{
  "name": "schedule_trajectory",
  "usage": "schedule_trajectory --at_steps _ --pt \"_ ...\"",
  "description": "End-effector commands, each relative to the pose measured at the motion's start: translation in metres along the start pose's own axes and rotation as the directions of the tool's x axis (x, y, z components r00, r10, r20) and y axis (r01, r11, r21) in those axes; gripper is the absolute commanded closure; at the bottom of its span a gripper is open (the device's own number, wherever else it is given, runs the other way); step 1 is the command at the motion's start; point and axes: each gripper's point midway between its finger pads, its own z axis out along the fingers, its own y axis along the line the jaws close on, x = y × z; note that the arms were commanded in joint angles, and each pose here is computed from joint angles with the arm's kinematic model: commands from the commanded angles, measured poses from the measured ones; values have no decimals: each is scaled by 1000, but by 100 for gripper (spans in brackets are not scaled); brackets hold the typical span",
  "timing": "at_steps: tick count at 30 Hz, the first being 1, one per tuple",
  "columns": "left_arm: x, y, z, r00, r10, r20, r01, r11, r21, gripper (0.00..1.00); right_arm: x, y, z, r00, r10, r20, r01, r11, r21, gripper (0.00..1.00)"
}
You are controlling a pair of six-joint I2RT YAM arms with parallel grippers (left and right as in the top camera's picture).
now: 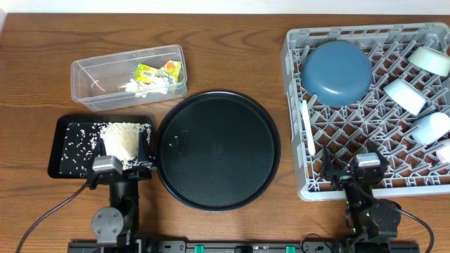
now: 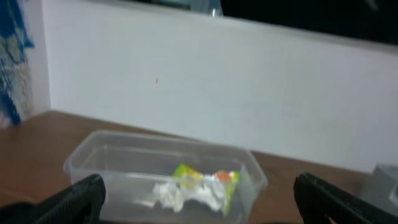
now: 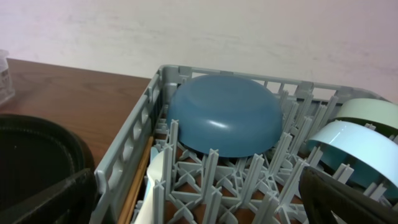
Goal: Sort waste into correct bins and load items into the dishwasher rack
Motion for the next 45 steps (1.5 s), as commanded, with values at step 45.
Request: schedule_trajectory --at_steps 45 --pt "77 15 -8 955 44 -293 -59 997 -43 2 0 3 0 1000 -14 3 14 1000 -17 1"
